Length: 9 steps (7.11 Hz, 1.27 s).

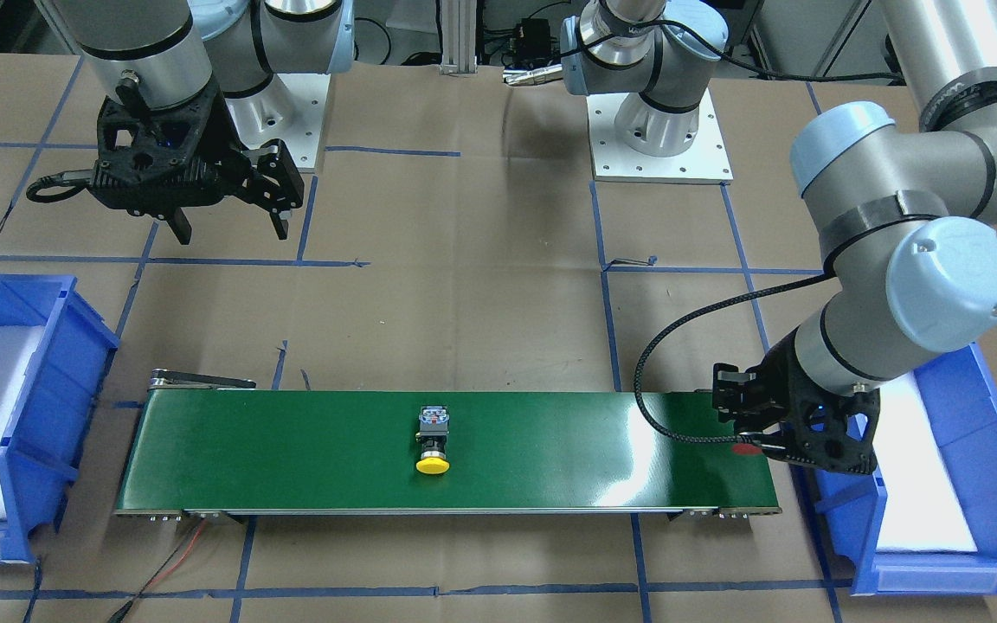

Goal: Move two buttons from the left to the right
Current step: 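Carry the red button onto the conveyor while the right gripper moves toward the yellow button, then release the red button on the conveyor and raise the left gripper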

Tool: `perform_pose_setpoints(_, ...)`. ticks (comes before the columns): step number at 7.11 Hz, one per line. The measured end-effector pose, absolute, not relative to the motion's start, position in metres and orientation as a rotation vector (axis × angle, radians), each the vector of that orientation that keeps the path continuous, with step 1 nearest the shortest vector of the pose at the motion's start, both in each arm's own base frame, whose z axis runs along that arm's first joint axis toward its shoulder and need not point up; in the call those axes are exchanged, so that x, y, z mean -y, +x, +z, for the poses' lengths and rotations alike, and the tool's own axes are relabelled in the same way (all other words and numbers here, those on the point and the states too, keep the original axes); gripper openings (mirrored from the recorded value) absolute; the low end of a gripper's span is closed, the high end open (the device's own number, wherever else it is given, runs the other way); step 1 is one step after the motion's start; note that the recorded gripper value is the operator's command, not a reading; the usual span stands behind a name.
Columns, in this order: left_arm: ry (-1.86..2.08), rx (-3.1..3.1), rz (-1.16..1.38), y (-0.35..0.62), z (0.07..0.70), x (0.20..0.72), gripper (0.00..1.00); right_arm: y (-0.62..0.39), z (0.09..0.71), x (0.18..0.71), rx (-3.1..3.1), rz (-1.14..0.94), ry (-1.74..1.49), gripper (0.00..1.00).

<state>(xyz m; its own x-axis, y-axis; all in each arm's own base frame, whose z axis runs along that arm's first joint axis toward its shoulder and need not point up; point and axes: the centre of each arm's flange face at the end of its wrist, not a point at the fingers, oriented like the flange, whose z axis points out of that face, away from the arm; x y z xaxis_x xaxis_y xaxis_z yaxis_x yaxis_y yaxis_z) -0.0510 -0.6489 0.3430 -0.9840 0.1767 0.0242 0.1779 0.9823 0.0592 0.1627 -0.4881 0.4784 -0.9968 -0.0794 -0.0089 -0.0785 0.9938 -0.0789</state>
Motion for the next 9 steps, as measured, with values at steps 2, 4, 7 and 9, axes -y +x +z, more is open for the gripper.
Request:
perform_pose_setpoints(2,-0.200,3.126,-0.040,-0.052,0.298,0.642,0.08,0.163,0.478,0.488,-3.124,-0.121,-0.125,1.00)
perform_pose_setpoints(4,-0.187,3.133,0.001,-0.053,0.270,0.633,0.12,0.163,0.471,0.495,-3.123,-0.114,-0.124,1.00)
perform_pose_setpoints(7,-0.186,3.135,0.017,-0.054,0.261,0.629,0.87,0.164,0.444,0.543,-3.127,-0.127,-0.122,1.00)
perform_pose_setpoints(9,-0.189,3.140,0.055,-0.052,0.273,0.634,0.99,0.168,0.432,0.599,-3.127,-0.128,-0.124,1.00)
